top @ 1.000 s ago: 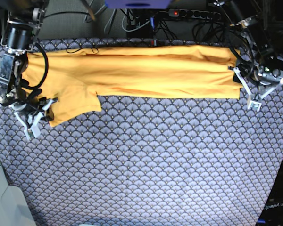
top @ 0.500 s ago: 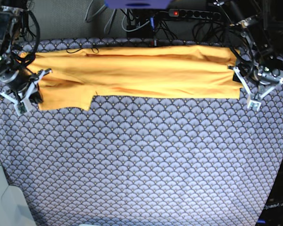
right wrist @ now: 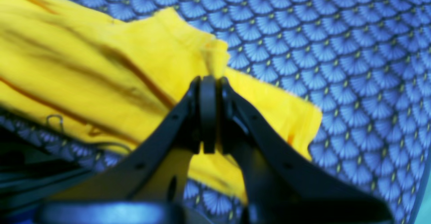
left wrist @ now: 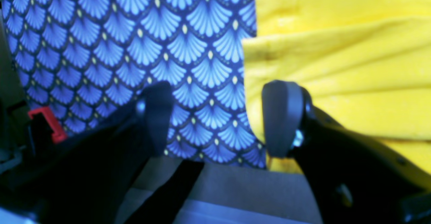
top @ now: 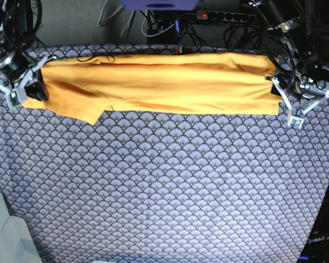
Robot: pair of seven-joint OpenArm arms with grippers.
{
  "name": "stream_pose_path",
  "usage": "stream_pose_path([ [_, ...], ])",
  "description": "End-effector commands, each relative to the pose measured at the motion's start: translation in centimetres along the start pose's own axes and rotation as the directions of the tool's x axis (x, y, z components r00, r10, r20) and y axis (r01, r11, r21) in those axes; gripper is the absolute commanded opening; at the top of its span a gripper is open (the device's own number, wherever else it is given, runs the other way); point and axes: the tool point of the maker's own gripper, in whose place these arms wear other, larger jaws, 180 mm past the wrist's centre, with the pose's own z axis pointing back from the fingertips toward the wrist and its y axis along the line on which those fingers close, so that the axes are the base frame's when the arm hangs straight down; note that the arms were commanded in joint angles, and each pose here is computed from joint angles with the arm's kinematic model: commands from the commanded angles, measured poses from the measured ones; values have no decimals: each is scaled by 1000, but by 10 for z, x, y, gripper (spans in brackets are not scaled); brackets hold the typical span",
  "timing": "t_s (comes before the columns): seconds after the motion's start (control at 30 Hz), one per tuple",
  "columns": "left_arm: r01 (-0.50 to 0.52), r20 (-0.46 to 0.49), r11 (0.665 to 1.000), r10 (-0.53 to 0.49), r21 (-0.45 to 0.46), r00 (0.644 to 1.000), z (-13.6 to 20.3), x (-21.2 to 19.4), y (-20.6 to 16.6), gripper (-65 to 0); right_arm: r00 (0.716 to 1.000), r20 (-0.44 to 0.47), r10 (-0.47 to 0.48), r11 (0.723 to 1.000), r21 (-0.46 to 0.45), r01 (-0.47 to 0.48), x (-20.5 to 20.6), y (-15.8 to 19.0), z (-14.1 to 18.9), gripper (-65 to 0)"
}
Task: Fold the T-shirt properly
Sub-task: 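Move the right gripper to the sleeve end of the strip and grasp it, then hold both ends of the folded strip with both grippers and straighten it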
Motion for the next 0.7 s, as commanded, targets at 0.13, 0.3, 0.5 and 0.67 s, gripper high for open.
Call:
stream_pose_path([
  [0.13, -2, -27, 1000, 1, -21, 1000, -10, -6, -1, -238, 1000, 22, -5, 1000, -2, 5, -5, 0, 13, -650],
  [0.3, -17, -77, 997, 11, -79, 997, -27, -20, -13, -238, 999, -25, -49, 999, 0, 49, -26, -2, 11, -650],
  [0.5, -19, -60, 996, 14, -90, 998, -30, -19, -18, -238, 993, -69, -100, 995, -9, 99, -48, -7, 7, -650],
  [0.67, -19, -66, 996, 13, -89, 998, -30, -20, -17, -238, 988, -79, -134, 991, -25, 132, -57, -17, -1, -650],
])
